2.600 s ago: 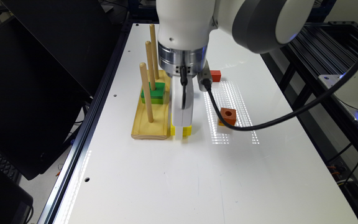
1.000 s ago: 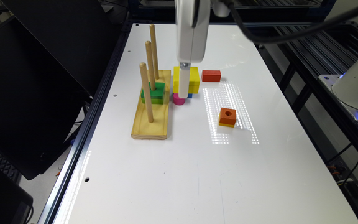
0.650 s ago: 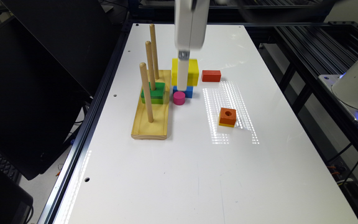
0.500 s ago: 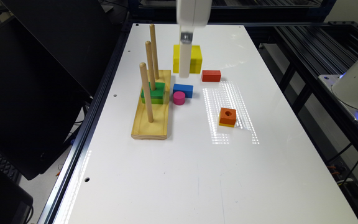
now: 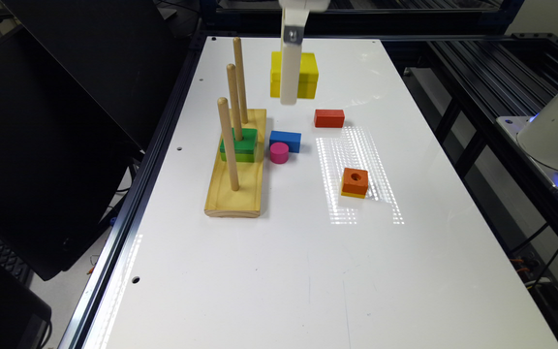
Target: Pick up yellow block.
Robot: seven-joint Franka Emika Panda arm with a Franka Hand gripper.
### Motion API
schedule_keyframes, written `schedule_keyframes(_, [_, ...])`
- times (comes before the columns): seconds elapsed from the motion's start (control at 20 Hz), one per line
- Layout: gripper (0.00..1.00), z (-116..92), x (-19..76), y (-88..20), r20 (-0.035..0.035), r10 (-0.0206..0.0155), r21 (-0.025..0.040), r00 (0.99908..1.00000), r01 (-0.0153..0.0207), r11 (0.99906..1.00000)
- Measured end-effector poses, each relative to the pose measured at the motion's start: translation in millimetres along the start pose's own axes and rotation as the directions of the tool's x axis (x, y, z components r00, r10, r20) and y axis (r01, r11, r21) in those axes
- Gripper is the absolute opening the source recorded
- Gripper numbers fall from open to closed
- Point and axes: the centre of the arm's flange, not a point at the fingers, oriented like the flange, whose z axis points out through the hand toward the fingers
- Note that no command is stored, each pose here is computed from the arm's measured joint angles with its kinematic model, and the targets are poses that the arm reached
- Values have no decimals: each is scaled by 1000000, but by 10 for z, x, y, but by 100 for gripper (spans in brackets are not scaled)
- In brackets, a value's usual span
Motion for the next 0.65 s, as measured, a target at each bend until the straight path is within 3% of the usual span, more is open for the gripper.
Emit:
schedule_keyframes(0.4, [0, -21, 3, 11, 2776, 874, 633, 999996, -876, 999999])
schedule_keyframes(0.65, [0, -18, 17, 24, 4377, 2356, -2219, 999988, -2346, 999995])
